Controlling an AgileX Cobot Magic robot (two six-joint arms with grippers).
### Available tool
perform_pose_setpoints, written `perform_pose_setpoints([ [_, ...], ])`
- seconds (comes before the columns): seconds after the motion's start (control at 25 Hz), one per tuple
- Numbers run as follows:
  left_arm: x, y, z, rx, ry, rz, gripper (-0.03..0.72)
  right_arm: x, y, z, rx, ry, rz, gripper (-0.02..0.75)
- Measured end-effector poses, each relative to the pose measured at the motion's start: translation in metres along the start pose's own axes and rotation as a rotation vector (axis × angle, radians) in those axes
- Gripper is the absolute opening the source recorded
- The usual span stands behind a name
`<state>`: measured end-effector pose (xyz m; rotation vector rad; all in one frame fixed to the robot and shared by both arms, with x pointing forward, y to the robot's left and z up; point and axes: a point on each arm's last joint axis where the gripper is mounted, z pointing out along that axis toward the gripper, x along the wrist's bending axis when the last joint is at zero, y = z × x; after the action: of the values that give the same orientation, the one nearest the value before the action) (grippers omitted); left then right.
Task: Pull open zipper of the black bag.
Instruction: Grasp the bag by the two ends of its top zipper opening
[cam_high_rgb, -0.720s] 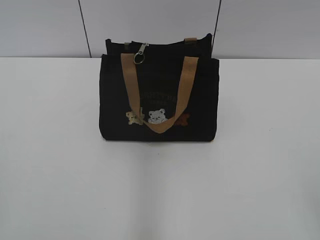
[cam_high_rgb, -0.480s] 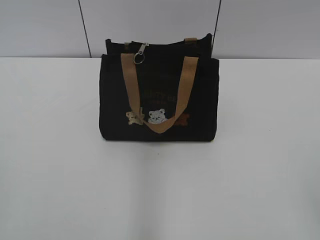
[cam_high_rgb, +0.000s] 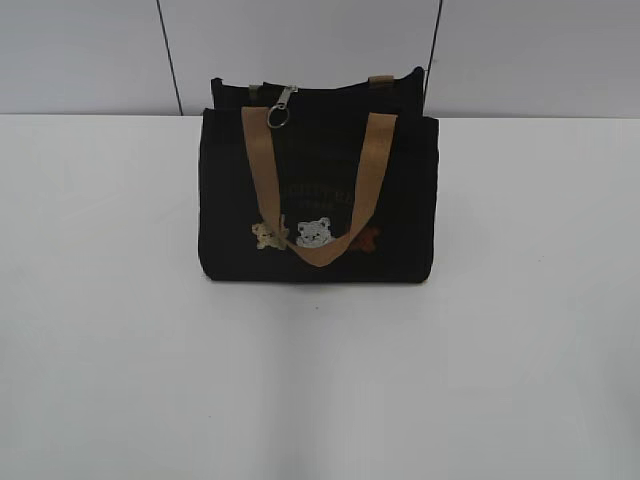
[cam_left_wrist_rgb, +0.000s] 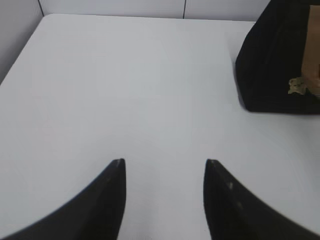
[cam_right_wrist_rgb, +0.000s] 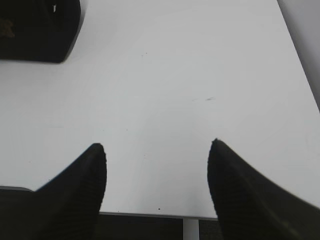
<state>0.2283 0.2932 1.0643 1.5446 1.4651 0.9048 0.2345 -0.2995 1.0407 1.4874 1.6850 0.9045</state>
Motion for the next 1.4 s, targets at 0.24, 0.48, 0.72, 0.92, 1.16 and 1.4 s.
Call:
perform_pose_setpoints([
  [0.24, -0.006, 0.04, 0.004, 0.013, -0.078, -0.048, 0.377, 0.0, 0.0, 0.0, 0.0, 0.0, 0.0, 0.483],
  [0.48, -0.009, 0.076, 0.033, 0.023, -0.15, -0.042, 0.377, 0.0, 0.0, 0.0, 0.0, 0.0, 0.0, 0.483],
  [0.72, -0.024, 0.098, 0.081, 0.041, -0.341, 0.026, 0.377, 0.0, 0.0, 0.0, 0.0, 0.0, 0.0, 0.483],
  [0.92, -0.033, 0.108, 0.126, 0.037, -0.454, 0.135, 0.377, 0.0, 0.0, 0.0, 0.0, 0.0, 0.0, 0.483],
  [1.16, -0.044, 0.105, 0.185, 0.039, -0.6, 0.254, 0.386, 0.0, 0.0, 0.0, 0.0, 0.0, 0.0, 0.483],
  [1.4, -0.048, 0.081, 0.247, 0.082, -0.69, 0.324, 0.45, 0.0, 0.0, 0.0, 0.0, 0.0, 0.0, 0.483],
])
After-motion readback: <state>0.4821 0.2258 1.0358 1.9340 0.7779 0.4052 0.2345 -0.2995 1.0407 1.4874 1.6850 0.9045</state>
